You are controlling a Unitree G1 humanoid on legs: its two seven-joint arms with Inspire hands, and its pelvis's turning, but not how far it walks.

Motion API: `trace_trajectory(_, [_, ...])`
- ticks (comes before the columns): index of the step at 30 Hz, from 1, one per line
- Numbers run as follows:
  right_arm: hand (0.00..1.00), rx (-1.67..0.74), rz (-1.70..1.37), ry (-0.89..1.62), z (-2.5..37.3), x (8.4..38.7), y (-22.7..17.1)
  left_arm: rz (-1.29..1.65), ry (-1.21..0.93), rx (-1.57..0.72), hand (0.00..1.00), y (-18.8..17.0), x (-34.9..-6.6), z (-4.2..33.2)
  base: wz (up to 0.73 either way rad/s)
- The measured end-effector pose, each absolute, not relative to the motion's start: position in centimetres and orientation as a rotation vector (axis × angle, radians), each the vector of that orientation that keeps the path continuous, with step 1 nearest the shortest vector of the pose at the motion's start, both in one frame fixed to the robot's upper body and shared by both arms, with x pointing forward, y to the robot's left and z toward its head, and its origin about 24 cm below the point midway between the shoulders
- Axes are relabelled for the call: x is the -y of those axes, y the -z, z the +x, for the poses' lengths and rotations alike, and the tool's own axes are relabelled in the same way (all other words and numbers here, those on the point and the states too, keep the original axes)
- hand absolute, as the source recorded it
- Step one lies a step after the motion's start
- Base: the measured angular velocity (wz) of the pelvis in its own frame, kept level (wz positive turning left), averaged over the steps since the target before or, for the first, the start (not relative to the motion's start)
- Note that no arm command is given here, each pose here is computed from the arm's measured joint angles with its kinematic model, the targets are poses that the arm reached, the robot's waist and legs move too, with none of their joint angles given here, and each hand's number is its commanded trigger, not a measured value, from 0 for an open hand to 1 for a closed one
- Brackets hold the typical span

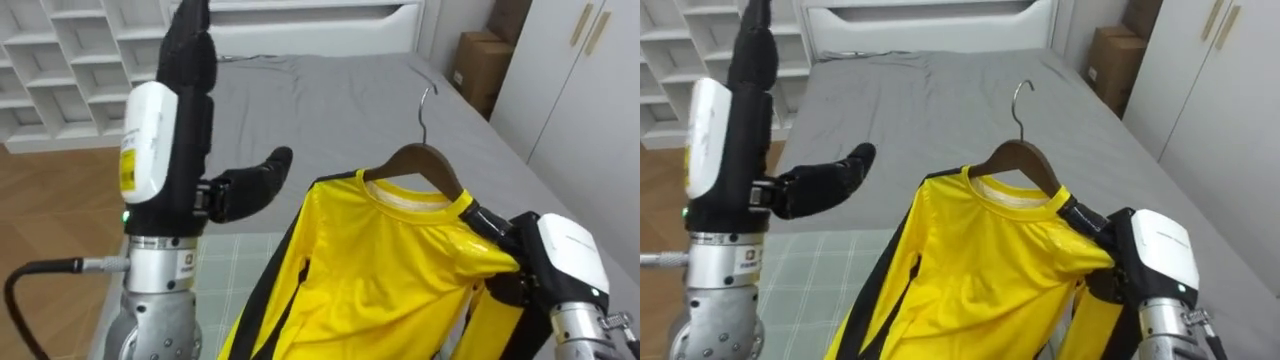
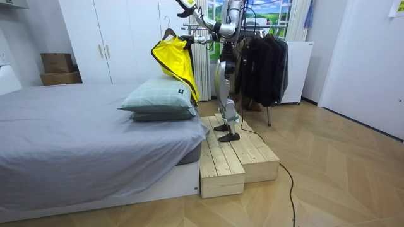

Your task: Hang clothes

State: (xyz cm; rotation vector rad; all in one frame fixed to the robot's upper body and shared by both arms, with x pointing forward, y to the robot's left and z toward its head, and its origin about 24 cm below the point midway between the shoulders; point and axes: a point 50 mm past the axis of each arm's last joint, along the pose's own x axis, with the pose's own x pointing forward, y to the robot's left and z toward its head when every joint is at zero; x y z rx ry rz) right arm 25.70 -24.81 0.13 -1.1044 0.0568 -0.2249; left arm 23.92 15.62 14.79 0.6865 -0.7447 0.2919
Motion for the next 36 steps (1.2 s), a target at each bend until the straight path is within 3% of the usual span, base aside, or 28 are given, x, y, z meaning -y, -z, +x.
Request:
trace_trajectory(11, [1.0,-0.042,-1.105,0.269,25.0,25.4,0.0,0.698,-0.382,0.696,0.0,-13.2,-17.2,22.8,0.0])
trace_trajectory(17, [1.0,-0.054,-1.107,0.298,24.8,26.1,-0.1,0.636,-0.411,0.542,0.0,-10.6,-19.2,23.2,0.0])
trace_trajectory(27, [1.0,0.034,-1.137,0.348,23.2,26.3,-2.4,0.63,-0.626,0.101,0.0,-2.7,-25.9,21.7,-0.02])
trace_trajectory(36, [1.0,0.087,-1.136,0.339,23.0,26.0,-4.1,0.457,-0.763,-0.298,0.0,4.4,-28.5,17.2,-0.08])
